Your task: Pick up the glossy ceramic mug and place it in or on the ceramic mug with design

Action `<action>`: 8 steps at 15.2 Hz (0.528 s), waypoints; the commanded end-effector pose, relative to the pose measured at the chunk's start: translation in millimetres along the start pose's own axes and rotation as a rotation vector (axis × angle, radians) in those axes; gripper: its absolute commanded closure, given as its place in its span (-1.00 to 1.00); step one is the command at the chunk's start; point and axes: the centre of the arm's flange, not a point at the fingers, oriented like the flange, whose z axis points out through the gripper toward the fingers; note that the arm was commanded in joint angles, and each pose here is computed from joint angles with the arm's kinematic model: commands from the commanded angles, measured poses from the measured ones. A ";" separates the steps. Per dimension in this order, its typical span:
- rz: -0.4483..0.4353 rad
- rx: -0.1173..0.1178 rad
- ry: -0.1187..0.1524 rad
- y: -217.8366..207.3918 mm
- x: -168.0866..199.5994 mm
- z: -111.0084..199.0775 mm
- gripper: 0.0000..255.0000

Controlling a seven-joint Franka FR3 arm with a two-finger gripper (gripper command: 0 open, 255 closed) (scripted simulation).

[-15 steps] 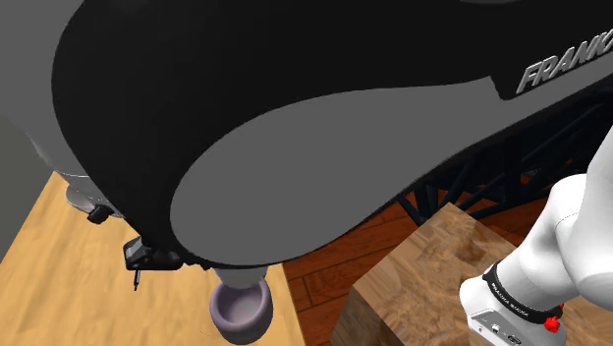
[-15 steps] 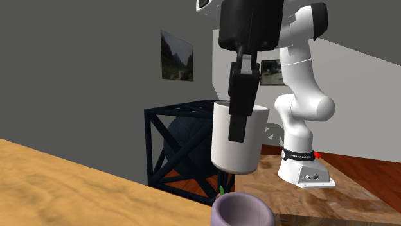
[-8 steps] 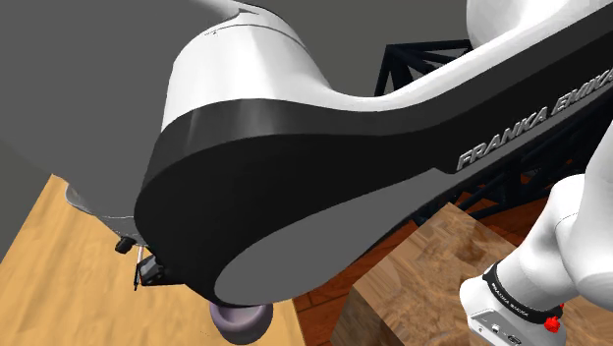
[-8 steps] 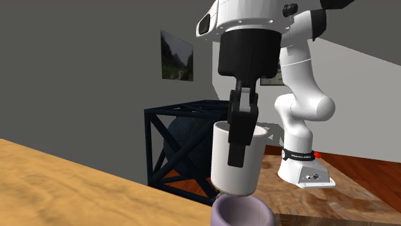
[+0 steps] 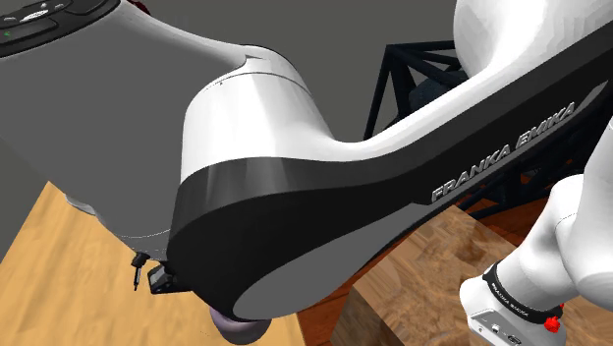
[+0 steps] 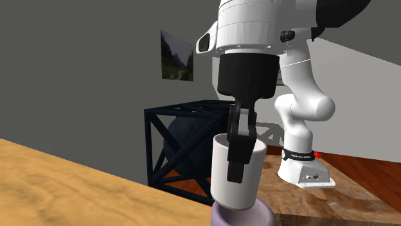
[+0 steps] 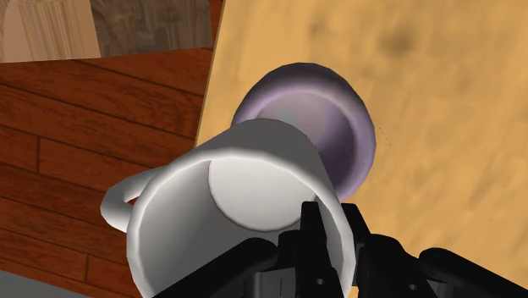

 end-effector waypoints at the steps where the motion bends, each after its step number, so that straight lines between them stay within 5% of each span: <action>1: 0.000 0.000 0.000 0.0 -0.1 0.1 1.00; 3: 0.000 0.000 0.000 0.0 -0.1 0.1 1.00; 4: 0.000 0.000 0.000 0.0 -0.1 0.1 -1.00; 8: 0.000 0.000 0.000 0.0 -0.1 0.1 -1.00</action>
